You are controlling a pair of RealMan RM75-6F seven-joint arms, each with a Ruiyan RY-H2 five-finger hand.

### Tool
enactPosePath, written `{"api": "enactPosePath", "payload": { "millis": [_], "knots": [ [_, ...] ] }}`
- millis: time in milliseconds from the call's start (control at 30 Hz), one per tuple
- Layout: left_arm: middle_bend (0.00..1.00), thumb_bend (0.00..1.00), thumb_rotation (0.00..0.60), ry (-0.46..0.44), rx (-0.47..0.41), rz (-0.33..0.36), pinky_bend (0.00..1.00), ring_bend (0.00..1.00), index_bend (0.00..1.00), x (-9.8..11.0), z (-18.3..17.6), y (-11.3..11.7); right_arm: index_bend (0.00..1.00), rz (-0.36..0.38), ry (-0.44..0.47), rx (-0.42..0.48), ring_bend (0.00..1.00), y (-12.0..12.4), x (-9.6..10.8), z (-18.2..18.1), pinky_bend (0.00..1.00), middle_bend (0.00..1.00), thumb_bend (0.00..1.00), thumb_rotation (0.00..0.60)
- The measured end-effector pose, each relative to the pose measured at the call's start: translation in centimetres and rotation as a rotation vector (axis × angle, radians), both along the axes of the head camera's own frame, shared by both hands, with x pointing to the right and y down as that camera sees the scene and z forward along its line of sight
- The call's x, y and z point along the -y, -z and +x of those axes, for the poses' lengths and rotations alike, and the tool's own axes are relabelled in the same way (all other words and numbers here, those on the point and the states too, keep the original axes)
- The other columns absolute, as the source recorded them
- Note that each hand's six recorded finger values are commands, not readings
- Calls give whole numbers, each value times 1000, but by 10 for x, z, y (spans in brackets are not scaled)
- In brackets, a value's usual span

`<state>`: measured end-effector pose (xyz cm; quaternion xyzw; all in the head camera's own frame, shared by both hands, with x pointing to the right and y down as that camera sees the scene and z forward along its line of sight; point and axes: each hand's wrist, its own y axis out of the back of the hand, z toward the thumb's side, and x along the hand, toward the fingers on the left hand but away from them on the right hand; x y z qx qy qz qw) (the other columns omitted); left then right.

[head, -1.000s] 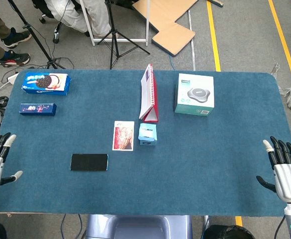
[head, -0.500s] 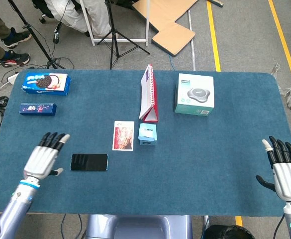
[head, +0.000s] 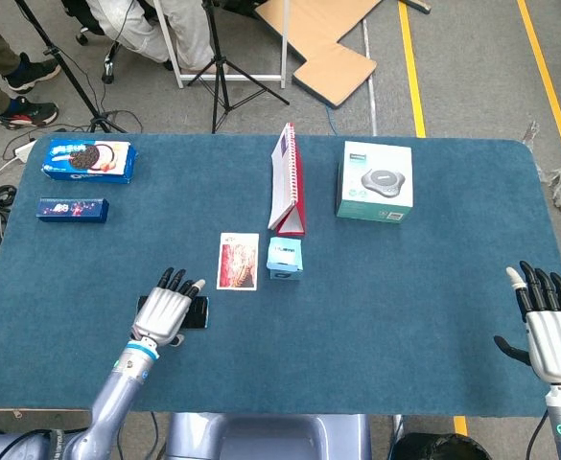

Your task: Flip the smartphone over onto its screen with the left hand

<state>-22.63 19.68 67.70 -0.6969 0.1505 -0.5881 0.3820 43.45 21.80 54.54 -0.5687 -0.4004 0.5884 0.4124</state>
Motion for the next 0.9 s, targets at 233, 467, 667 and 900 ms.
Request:
{"api": "enactPosePath", "payload": {
  "millis": [233, 467, 667, 900],
  "knots": [
    [174, 100, 600, -24, 29, -2, 0, 0, 167, 0, 18, -10, 26, -6, -3, -6, 0, -2, 0, 1, 0, 0, 0, 600],
    [190, 167, 600, -21, 77, 8, 0, 0, 168, 1, 21, -17, 28, -8, -10, -5, 0, -3, 1, 3, 0, 0, 0, 600],
    [196, 173, 600, -14, 101, 16, 0, 0, 169, 4, 18, -24, 30, -12, -9, -5, 0, -4, 1, 3, 0, 0, 0, 600],
    [197, 173, 600, -3, 104, 11, 0, 0, 169, 2, 19, -30, 30, -16, -11, -8, 0, -5, 1, 3, 0, 0, 0, 600]
  ]
}}
